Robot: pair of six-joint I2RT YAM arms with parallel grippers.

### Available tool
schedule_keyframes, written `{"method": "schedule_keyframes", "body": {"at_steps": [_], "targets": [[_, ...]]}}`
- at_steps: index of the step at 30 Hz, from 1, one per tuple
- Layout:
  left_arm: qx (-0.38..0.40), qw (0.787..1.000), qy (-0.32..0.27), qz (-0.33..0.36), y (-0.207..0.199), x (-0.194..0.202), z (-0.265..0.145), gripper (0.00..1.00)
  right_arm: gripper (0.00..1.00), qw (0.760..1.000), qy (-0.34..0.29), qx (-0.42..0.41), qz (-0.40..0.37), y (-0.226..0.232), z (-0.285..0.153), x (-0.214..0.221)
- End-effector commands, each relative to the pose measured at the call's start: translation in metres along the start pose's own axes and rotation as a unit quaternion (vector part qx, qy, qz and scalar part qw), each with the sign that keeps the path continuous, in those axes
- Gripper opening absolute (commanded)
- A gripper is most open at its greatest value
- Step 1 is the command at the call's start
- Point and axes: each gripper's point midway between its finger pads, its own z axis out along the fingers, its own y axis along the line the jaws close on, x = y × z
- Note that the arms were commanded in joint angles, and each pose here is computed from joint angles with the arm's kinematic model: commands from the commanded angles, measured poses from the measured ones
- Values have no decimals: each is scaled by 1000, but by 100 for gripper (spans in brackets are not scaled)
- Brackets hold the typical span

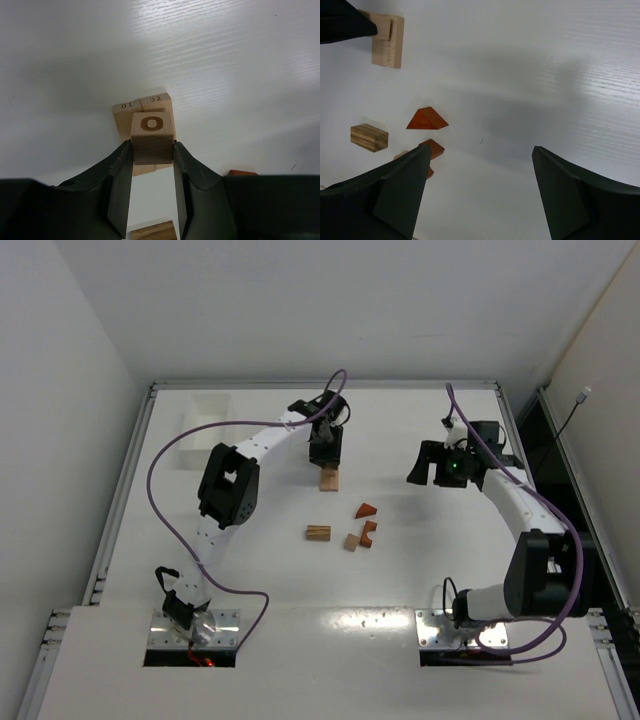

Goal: Build the wood block tower

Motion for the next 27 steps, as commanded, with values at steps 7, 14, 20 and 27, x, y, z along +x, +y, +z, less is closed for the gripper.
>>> {"method": "schedule_keyframes", "body": {"at_steps": [7,14,20,27], "targets": [[-4,1000,-12,-5,-4,-4,3,6,80,999,-29,-14,-12,9,-3,-23],[-13,1000,-11,-5,0,-2,5,6,80,999,-29,-14,-12,8,-1,-23],[-2,1000,0,-9,1,1,6,15,80,999,-33,-10,-14,7,-2,-27],[-4,1000,4,-9,2,3,10,26,80,999,-33,-10,-14,7,-2,-27]]}}
